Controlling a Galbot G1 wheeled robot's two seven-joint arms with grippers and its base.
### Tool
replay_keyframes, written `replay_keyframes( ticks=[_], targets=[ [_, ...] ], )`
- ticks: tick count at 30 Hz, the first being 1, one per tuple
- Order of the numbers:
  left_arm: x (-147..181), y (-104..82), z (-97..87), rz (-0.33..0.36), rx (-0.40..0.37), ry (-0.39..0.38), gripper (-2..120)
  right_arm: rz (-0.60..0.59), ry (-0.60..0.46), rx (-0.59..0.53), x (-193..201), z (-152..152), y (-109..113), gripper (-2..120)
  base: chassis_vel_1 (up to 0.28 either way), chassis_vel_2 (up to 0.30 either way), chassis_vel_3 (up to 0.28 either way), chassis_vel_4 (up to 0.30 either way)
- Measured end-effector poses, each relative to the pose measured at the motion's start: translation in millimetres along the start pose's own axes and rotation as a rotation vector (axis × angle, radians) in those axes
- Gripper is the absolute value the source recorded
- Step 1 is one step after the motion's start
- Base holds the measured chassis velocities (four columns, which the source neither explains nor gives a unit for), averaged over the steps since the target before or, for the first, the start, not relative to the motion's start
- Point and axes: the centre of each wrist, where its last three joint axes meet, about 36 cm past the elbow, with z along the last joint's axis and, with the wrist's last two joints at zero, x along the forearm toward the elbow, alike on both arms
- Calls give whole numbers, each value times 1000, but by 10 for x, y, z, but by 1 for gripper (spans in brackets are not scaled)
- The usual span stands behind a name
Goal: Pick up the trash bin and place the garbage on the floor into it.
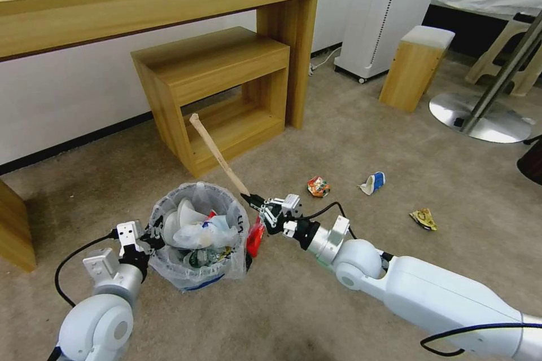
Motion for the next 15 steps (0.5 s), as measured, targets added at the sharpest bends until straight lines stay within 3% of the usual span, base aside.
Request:
replay_keyframes(
  ticks=[15],
  targets=[
    [100,-78,-52,26,4,-13,2,-1,68,23,10,302,21,0,0,0,0,0]
  ],
)
